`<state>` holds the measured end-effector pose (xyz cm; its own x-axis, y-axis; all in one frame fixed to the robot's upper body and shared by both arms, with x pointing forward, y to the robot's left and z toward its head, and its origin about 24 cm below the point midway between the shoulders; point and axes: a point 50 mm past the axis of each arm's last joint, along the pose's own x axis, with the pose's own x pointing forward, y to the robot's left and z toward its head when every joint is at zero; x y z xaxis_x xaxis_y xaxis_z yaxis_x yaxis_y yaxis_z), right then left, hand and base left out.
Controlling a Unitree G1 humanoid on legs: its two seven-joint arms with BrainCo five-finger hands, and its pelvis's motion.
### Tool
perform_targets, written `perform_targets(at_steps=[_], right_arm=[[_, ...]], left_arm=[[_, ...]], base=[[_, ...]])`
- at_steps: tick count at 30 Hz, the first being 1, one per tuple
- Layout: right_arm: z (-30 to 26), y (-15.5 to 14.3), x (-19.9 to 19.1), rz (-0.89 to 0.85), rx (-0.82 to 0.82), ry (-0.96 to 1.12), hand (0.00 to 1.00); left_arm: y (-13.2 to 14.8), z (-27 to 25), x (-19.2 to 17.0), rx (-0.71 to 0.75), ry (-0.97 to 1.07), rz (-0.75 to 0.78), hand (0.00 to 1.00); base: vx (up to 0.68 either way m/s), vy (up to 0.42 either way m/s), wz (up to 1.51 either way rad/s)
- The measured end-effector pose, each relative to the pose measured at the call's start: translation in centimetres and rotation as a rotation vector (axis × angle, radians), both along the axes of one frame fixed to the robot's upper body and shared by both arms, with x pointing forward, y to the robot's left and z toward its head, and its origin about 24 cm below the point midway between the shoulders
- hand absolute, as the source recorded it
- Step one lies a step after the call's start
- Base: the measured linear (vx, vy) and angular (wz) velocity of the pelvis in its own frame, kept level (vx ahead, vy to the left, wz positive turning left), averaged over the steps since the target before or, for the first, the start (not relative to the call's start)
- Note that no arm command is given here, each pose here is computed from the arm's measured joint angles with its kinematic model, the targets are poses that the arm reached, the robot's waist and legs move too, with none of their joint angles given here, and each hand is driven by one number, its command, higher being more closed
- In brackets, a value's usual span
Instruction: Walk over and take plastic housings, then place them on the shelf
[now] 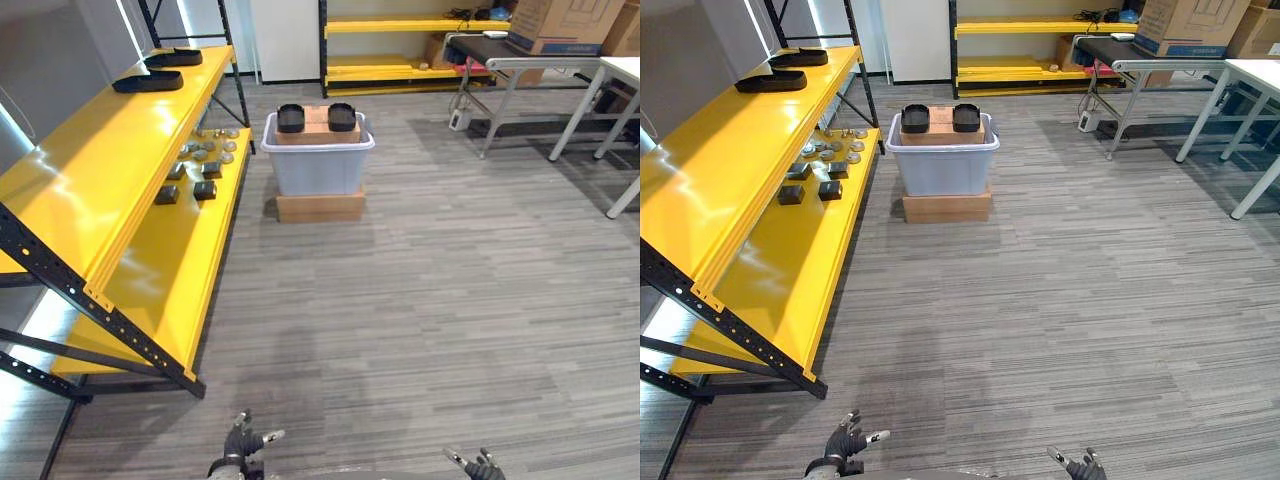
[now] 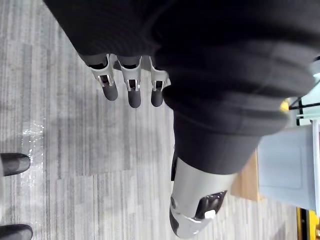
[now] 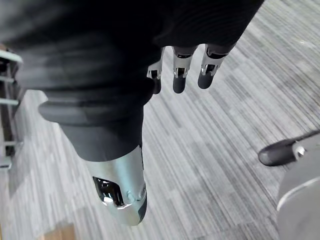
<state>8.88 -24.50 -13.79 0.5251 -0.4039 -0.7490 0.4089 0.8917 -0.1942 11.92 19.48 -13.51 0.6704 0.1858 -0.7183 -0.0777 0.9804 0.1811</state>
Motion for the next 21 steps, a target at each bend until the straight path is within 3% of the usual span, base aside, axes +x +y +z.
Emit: perform_targets(at_steps=[11, 21], right_arm=[[1.1, -1.0, 1.9, 0.079, -0.072, -0.044, 0.00], [2.0, -1.5, 3.6, 0.021, -0.072, -0.115, 0.00]], left_arm=[[1.1, 0.9, 1.0, 0.025, -0.059, 0.026, 0.00], [1.5, 1.4, 0.9, 0.010, -0.093, 0.109, 0.00]], base=[[0.02, -0.016, 0.03], [0.06, -0.006, -0.02]])
